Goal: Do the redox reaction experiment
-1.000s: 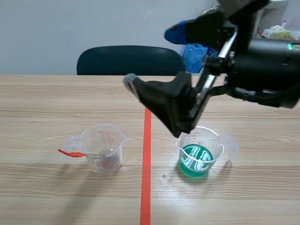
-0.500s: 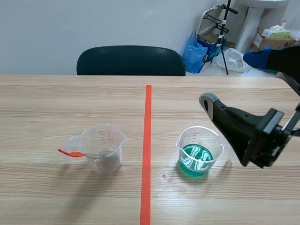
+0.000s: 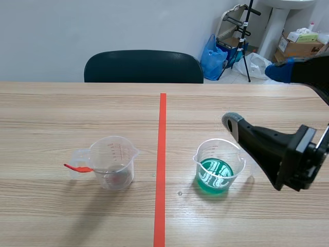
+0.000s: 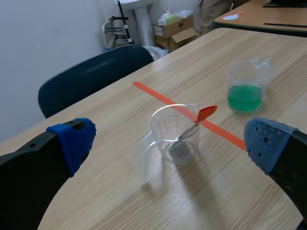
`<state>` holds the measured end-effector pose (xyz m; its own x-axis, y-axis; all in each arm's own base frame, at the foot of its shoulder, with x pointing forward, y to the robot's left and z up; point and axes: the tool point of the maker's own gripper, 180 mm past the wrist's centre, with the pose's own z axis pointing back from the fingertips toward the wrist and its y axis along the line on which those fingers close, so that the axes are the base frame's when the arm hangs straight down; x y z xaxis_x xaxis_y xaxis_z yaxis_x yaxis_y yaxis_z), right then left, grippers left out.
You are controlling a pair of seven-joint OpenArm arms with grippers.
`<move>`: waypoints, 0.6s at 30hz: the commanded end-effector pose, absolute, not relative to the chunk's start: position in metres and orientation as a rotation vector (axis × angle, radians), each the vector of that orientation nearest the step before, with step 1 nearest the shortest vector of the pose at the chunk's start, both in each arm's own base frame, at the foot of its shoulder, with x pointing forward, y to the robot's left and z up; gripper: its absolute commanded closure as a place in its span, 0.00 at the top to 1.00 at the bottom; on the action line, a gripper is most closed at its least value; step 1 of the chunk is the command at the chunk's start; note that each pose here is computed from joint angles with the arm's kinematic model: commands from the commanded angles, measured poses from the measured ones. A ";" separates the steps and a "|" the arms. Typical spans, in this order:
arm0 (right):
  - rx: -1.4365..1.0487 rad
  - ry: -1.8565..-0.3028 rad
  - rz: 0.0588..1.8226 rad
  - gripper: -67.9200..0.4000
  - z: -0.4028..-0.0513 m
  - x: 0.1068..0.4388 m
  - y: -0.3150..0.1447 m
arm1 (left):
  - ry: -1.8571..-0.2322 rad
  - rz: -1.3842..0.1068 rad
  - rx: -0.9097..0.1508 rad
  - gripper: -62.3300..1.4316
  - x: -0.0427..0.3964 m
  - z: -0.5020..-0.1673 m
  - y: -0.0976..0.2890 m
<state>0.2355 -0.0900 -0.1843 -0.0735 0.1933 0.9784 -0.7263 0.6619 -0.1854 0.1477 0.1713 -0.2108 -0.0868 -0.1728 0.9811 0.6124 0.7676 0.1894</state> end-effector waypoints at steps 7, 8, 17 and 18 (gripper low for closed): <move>0.472 -1.494 0.815 1.00 -0.173 0.239 -0.089 | -1.544 -0.654 -0.419 1.00 0.146 -0.209 0.160; 0.472 -1.494 0.814 1.00 -0.173 0.239 -0.089 | -1.544 -0.655 -0.419 1.00 0.146 -0.208 0.160; 0.497 -1.506 0.793 1.00 -0.170 0.239 -0.089 | -1.558 -0.663 -0.403 1.00 0.148 -0.205 0.159; 0.498 -1.509 0.792 1.00 -0.169 0.239 -0.089 | -1.558 -0.663 -0.403 1.00 0.148 -0.205 0.159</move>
